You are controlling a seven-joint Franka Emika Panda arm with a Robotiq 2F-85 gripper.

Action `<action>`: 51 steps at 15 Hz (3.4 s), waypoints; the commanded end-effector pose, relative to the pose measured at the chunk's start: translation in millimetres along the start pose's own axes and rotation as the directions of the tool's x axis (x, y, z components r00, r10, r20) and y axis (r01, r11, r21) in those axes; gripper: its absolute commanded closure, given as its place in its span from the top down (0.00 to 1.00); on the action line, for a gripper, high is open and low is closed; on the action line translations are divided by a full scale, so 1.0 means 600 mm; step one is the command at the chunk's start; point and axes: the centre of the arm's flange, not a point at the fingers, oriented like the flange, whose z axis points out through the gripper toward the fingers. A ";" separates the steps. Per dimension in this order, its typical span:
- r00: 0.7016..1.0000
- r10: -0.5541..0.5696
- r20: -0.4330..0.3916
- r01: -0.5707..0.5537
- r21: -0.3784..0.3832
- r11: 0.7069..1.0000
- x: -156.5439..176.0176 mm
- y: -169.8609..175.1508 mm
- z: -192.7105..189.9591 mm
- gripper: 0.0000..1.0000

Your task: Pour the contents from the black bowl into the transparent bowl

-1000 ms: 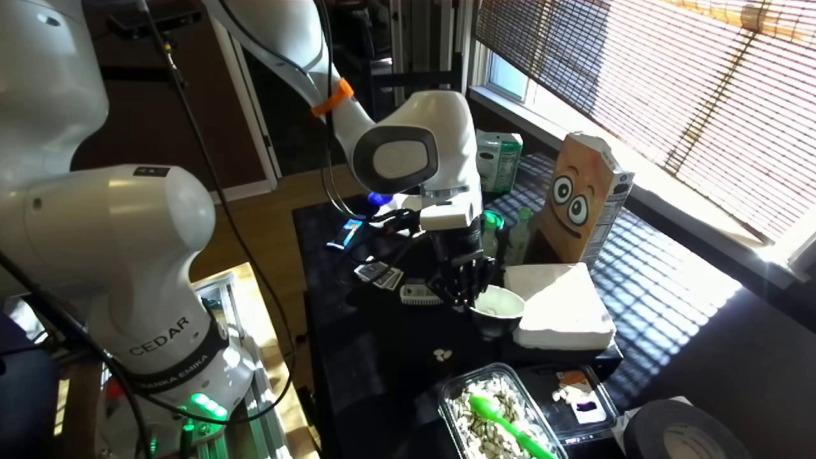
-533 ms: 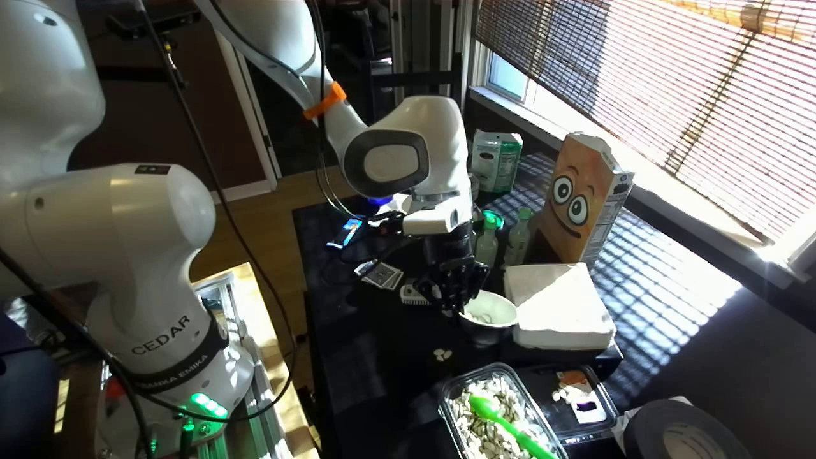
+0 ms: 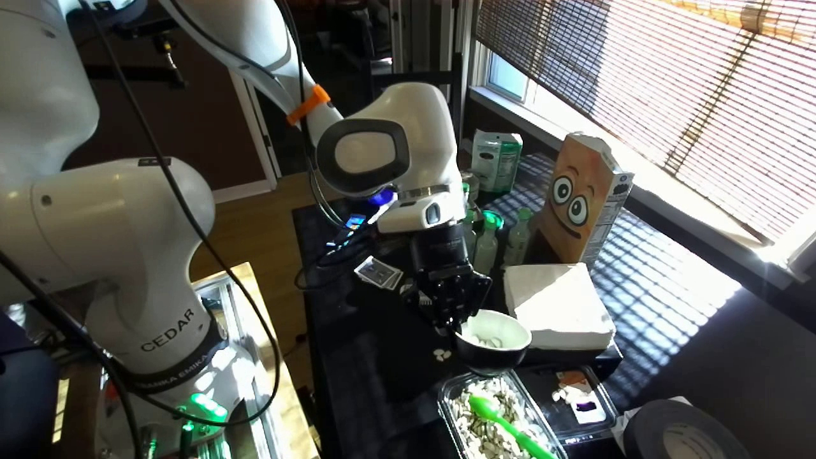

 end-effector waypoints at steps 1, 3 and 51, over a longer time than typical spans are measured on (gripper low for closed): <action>0.985 -0.026 -0.173 0.016 -0.061 0.998 0.000 0.018 -0.018 0.02; 0.971 -0.053 -0.233 0.028 -0.112 0.993 -0.014 0.010 -0.015 0.02; 0.244 -0.930 -0.276 0.305 -0.888 0.344 -0.054 -0.150 0.166 0.02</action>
